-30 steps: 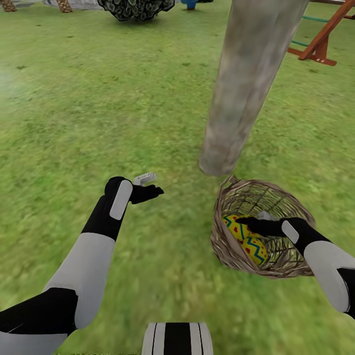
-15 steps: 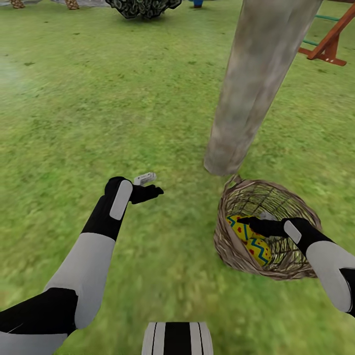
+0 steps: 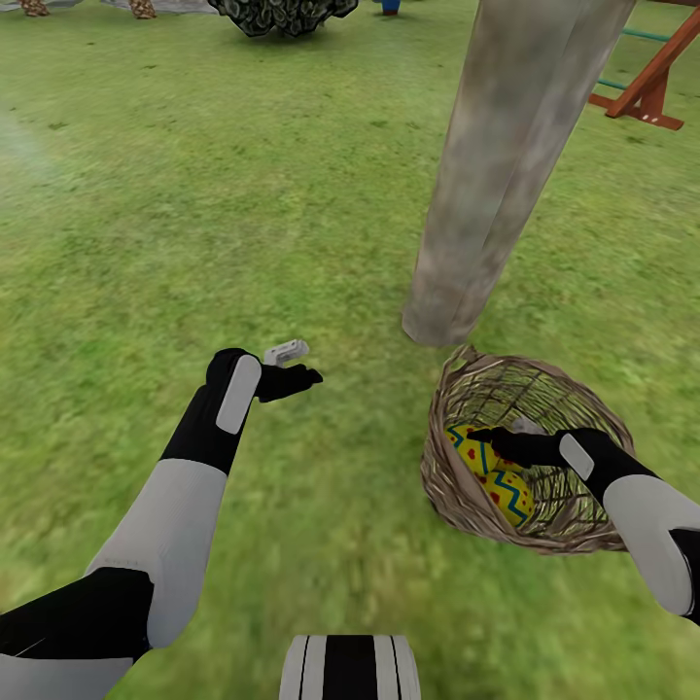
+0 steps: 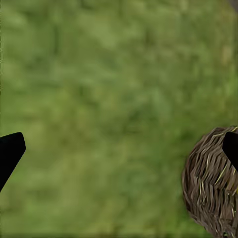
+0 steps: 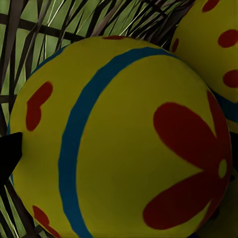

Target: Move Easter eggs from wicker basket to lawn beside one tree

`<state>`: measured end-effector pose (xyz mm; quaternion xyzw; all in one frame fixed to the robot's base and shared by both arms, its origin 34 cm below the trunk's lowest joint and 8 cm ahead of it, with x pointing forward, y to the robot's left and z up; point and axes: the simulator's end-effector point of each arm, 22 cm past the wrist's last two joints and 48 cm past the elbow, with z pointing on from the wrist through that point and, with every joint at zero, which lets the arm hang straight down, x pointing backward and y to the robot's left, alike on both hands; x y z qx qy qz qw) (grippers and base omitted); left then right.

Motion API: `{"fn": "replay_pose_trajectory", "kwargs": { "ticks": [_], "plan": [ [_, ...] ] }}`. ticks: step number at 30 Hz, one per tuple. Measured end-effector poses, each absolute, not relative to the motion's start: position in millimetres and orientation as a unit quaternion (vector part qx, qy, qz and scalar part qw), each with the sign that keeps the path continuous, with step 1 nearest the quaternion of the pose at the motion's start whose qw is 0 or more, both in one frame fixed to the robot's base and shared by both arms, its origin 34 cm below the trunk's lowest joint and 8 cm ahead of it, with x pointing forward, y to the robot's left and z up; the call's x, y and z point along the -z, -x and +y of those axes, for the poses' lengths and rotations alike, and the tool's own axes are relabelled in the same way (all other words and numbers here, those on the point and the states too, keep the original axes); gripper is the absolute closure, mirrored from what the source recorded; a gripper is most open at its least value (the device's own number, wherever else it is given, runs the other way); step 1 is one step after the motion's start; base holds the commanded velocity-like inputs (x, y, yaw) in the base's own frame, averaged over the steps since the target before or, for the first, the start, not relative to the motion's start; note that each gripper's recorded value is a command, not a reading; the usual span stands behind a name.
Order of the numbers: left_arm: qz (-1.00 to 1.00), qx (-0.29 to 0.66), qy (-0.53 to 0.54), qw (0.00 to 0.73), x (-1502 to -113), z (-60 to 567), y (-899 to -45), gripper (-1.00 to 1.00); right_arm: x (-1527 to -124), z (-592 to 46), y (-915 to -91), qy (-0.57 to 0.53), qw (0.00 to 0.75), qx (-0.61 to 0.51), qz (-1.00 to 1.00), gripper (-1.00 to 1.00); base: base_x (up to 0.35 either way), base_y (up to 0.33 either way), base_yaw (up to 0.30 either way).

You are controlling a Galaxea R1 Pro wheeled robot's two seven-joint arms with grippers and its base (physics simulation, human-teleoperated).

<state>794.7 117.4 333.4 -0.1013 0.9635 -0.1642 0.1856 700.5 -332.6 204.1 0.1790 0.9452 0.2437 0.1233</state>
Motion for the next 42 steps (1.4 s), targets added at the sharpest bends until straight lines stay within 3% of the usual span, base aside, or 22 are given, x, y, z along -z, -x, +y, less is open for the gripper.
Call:
{"fn": "replay_pose_trajectory", "kwargs": {
  "ticks": [42],
  "plan": [
    [0.961,0.165,0.099,0.197,-354.1,117.6,-797.8,-1.00,-218.8,-326.7,-702.5,-0.163,0.127,-0.241,0.948,1.00,0.000,0.000,0.000]
  ]
}}
